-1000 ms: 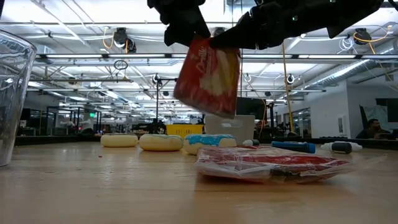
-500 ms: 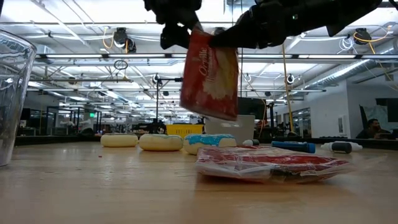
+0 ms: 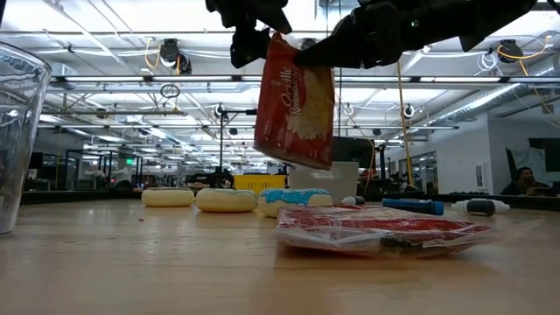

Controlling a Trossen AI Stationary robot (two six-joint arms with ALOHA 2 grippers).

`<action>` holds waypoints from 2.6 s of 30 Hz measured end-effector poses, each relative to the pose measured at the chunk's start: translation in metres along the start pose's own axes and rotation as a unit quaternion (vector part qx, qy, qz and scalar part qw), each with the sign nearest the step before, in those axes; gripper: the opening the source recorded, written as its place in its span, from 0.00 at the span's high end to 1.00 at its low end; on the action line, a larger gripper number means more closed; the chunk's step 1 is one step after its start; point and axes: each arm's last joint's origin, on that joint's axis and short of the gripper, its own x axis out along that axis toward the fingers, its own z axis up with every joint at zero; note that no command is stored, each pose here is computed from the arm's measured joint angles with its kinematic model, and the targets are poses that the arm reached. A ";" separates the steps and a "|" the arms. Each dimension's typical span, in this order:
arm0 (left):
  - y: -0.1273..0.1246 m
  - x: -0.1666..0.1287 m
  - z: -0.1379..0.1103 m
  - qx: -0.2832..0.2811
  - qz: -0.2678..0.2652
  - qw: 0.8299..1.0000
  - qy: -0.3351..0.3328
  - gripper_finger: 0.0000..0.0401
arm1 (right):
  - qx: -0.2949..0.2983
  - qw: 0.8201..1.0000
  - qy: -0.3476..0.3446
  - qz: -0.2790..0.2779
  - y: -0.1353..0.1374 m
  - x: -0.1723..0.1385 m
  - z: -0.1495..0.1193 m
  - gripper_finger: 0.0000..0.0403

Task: Pick & Place Food Item
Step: Stack the right red popcorn bag on top of the red popcorn bag in the transparent bin

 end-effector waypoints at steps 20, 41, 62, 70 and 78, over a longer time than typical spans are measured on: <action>0.002 0.005 -0.001 0.013 0.041 0.999 -0.004 0.44 | -0.001 1.000 -0.003 -0.002 0.000 0.000 0.001 1.00; 0.003 0.007 -0.001 0.059 0.050 0.997 -0.002 0.97 | 0.004 1.000 -0.004 -0.005 -0.001 0.000 0.001 1.00; -0.050 -0.095 -0.034 0.120 0.114 0.986 -0.006 0.99 | 0.173 0.980 -0.097 0.009 -0.007 -0.035 0.042 0.70; -0.082 -0.105 -0.052 0.155 0.086 0.984 0.012 0.99 | 0.170 0.982 -0.087 0.009 -0.009 -0.039 0.041 0.70; -0.111 -0.119 -0.082 0.180 0.037 0.981 0.067 0.99 | 0.175 0.981 -0.088 0.009 -0.010 -0.048 0.035 0.74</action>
